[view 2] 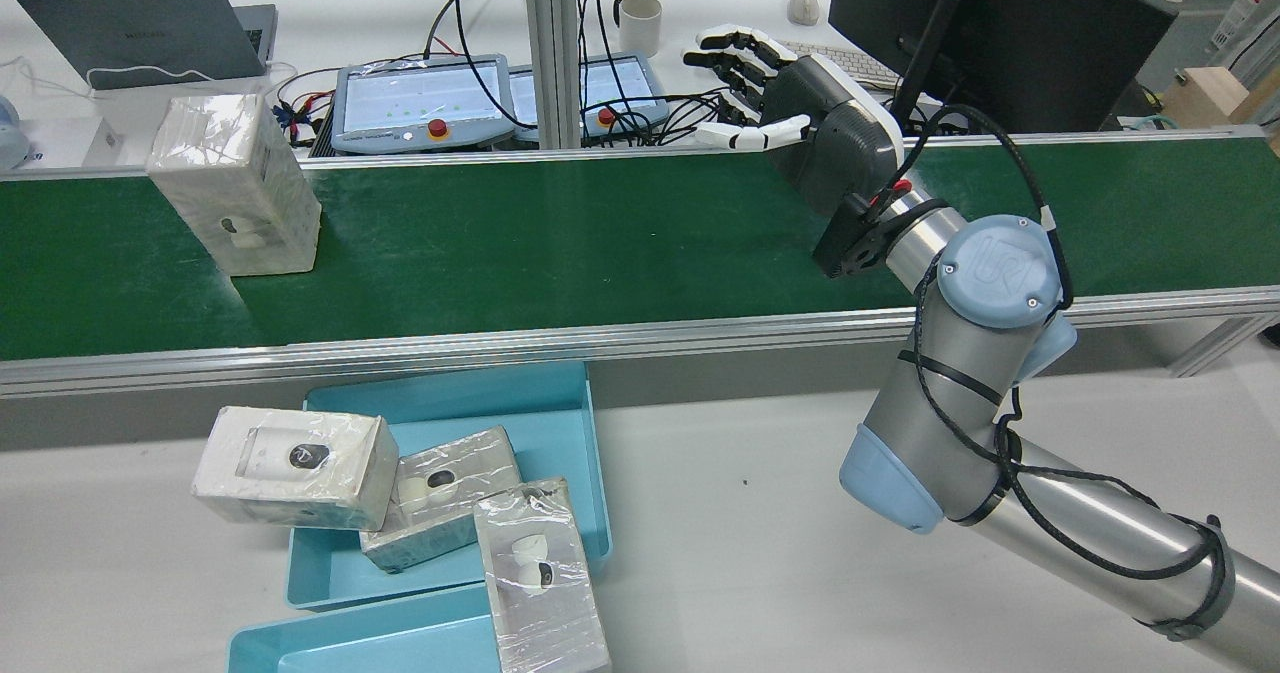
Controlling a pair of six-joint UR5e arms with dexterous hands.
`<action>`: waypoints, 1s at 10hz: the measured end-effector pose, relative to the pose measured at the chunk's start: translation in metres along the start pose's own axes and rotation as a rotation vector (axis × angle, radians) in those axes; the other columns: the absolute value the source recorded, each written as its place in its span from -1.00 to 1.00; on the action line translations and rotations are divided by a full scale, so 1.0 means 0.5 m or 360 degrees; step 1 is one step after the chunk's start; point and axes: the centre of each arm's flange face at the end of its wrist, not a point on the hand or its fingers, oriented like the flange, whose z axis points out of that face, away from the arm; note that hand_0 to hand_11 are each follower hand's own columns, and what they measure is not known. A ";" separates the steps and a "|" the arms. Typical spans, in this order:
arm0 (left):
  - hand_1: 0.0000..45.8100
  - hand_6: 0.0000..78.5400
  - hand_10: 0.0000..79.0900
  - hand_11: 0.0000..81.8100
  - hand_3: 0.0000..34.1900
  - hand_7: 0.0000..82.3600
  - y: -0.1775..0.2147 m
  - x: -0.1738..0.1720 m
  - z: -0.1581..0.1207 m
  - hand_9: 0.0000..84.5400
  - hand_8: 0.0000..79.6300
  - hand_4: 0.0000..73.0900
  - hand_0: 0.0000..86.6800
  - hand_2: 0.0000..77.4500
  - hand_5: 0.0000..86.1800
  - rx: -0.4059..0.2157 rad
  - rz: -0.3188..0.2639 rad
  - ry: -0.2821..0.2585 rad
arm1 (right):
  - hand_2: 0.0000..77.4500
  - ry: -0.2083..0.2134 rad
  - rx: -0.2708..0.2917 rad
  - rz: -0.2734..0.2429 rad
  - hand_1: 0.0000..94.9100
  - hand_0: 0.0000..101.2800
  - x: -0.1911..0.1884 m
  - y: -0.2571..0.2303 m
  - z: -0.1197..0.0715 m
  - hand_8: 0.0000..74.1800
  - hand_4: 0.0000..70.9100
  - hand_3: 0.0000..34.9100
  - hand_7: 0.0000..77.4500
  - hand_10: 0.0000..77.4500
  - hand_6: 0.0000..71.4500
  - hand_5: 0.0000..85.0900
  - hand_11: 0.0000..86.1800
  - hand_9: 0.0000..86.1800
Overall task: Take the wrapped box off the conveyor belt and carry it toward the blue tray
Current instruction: 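Track the approaching wrapped box with the right hand along the belt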
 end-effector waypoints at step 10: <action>-1.00 -1.00 -0.99 -1.00 -1.00 -0.99 0.000 0.000 0.000 -1.00 -1.00 -1.00 -1.00 -0.99 -0.97 0.0000 0.0000 0.0000 | -0.25 -0.0064 0.0056 0.0056 -0.62 -0.01 -0.078 -0.080 -0.034 -0.87 -0.17 -0.87 0.14 -0.92 -0.51 0.09 -0.85 -0.68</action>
